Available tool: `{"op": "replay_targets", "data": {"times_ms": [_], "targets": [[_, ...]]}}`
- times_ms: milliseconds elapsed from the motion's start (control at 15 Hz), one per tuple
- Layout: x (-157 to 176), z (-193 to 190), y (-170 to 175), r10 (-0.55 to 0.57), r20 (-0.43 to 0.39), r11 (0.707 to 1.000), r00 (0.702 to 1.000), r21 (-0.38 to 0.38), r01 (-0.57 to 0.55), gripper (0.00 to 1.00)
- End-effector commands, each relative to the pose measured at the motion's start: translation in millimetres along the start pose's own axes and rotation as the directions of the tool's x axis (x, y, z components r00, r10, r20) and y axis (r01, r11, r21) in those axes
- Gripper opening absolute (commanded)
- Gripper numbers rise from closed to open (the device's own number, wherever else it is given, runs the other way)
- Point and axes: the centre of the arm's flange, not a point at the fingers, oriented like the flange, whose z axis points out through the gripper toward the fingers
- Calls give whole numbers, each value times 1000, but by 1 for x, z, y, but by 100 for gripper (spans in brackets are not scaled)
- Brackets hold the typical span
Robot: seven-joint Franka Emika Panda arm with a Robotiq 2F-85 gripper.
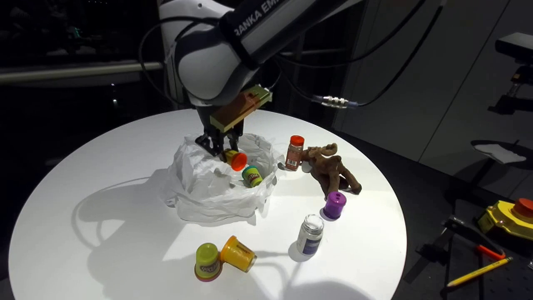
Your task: Remove the contents from the white plastic and put them on the table
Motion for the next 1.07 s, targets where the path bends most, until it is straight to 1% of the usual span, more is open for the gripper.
{"op": "replay_targets", "data": {"times_ms": [0,133,200,333,533,600,733,800,867,1000], "targets": [[-51,-61,28,124,-24,992,992,-33,-124,17],[-78,-76,35,186,-12,981,982,-44,-187,17],[-91,-78,36,213,-1,976,977,-48,-213,17],[-118,-74,34,260,33,965,965,-50,-258,17],[-151,-48,33,318,113,948,941,-62,-313,17],[-163,-36,37,350,137,936,927,-88,-341,17],[-183,-12,47,421,186,906,888,-132,-402,17],[-187,-1,55,465,189,884,865,-158,-440,17],[-190,10,61,500,189,865,845,-167,-474,17],[-183,27,78,557,162,829,815,-170,-533,17]]}}
